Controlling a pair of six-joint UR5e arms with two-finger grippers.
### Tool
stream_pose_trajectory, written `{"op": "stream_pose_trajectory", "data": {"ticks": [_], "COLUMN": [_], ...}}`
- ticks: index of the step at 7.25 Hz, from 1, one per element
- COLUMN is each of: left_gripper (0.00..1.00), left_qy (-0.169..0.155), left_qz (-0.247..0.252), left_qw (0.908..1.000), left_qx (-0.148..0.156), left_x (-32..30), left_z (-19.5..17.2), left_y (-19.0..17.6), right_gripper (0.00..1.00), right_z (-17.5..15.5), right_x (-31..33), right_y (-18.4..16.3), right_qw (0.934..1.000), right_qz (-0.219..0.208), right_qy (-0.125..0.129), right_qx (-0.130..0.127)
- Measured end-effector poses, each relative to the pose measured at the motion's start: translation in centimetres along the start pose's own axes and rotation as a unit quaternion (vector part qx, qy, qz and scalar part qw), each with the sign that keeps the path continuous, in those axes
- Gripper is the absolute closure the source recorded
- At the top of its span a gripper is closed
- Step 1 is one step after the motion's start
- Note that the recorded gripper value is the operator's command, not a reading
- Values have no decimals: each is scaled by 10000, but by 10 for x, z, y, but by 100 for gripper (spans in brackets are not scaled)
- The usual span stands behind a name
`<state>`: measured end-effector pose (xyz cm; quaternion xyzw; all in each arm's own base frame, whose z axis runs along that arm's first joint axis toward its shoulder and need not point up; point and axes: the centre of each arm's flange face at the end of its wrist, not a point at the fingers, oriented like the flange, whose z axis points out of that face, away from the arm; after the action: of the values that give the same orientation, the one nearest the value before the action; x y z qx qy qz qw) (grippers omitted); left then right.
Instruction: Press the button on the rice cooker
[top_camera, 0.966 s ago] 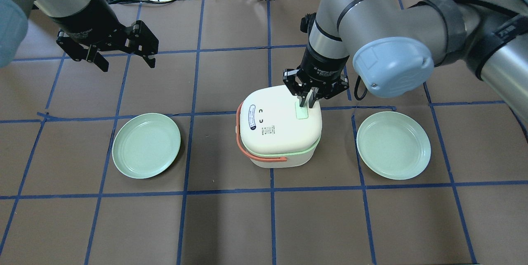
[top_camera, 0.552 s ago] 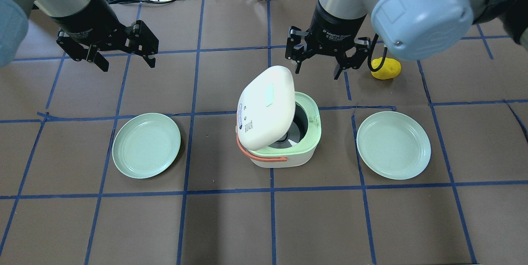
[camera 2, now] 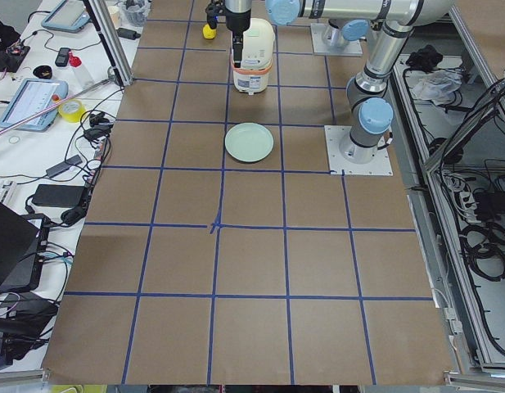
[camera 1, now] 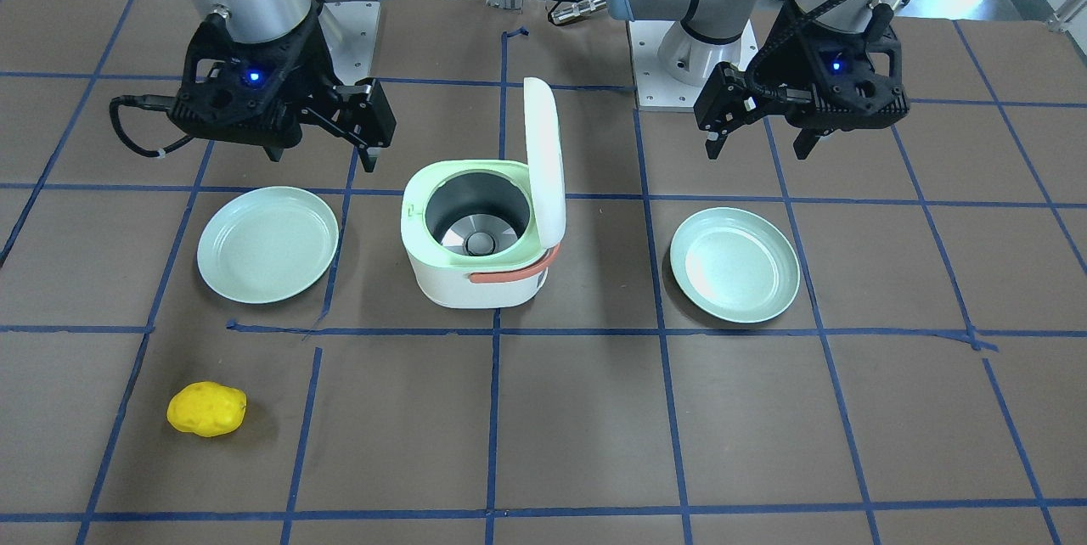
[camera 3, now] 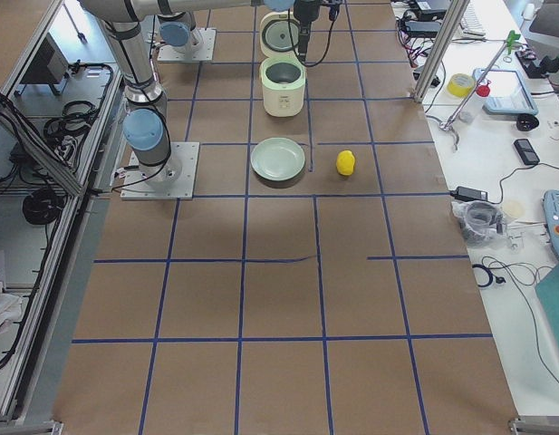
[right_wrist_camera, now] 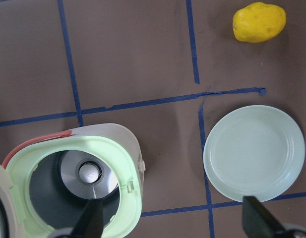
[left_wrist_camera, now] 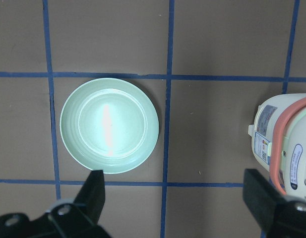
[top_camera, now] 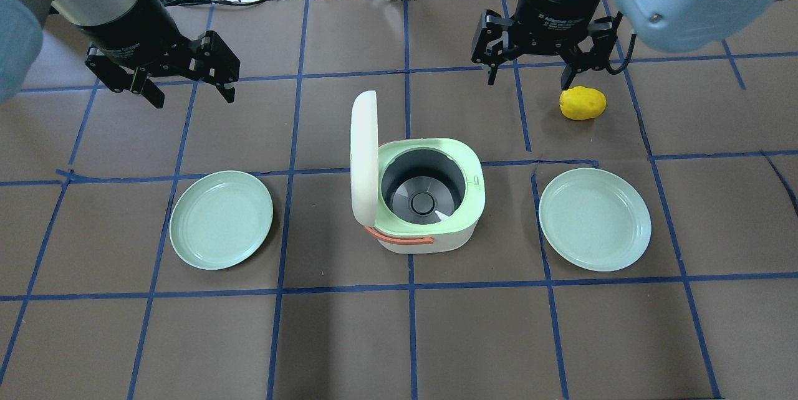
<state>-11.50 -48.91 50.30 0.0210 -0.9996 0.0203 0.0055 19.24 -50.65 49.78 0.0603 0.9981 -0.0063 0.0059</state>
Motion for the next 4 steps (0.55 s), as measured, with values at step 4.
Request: {"op": "stream_pose_trajectory", "data": {"ticks": [4], "left_gripper": [0], "left_qy": [0], "left_qz": [-3], "left_qw": [10000], "left_qx": [0], "left_x": [0], "left_z": [0], "left_y": [0], "right_gripper": [0], "right_z": [-12], "right_x": [66], "right_y": [-10], "right_qw": [9995], "right_qz": [-267], "right_qy": [22], "right_qx": [-150]}}
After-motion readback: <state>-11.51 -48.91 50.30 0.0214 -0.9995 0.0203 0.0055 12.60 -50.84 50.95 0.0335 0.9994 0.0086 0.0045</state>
